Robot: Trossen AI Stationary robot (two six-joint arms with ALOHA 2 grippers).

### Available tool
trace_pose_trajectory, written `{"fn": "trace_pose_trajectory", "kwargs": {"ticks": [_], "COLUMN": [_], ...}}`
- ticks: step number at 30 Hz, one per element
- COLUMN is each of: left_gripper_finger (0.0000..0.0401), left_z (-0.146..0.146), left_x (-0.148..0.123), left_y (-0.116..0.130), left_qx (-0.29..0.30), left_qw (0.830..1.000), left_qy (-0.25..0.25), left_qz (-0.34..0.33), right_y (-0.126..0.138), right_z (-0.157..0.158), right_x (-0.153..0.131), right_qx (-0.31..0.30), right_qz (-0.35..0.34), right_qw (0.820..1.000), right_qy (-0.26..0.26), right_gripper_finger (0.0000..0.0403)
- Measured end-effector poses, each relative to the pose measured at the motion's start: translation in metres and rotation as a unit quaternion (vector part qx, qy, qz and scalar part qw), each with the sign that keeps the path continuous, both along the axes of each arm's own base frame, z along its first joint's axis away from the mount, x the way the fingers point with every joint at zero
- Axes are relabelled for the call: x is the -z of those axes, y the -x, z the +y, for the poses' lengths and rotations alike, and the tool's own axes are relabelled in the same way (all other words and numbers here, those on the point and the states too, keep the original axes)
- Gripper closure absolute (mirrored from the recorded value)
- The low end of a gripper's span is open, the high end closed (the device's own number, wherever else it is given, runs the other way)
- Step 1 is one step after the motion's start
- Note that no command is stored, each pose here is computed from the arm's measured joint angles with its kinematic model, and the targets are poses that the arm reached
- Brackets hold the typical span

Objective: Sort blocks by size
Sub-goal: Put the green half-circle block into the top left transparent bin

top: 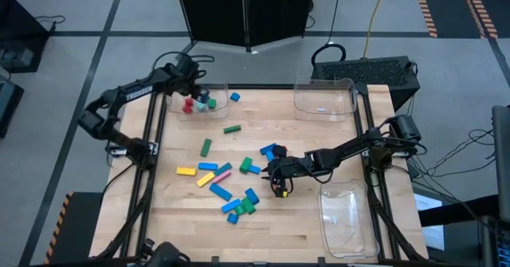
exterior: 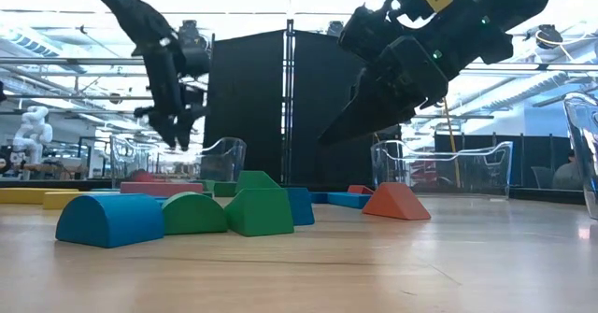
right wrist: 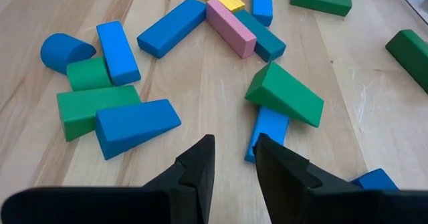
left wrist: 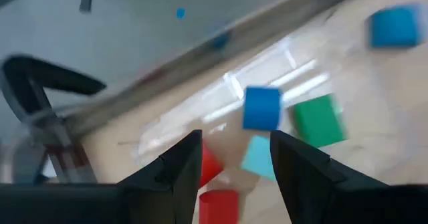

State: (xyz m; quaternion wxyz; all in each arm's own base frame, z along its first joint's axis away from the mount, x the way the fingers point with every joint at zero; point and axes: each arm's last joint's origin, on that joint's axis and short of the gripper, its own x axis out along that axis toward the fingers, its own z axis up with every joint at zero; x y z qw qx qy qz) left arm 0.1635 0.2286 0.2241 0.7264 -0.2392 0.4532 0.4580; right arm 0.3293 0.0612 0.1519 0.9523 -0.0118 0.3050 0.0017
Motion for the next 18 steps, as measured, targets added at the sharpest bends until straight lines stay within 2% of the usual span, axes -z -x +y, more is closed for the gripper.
{"fn": "trace_pose_trajectory", "kwargs": {"ticks": [8, 18], "left_gripper_finger": [0.0223, 0.0223], "left_z": [-0.042, -0.114], "left_x": [-0.043, -0.05], "left_y": [-0.009, -0.056], "left_qx": [0.05, 0.199], "left_qw": [0.997, 0.976], "left_qy": [-0.043, -0.035], "left_qz": [-0.05, -0.083], "right_y": [0.0, 0.0], "right_z": [0.0, 0.0], "right_x": [0.0, 0.001], "right_qx": [0.0, 0.005], "right_qz": [0.0, 0.004], "right_qw": [1.0, 1.0], "right_qy": [0.0, -0.006], "right_gripper_finger": [0.0303, 0.0303]}}
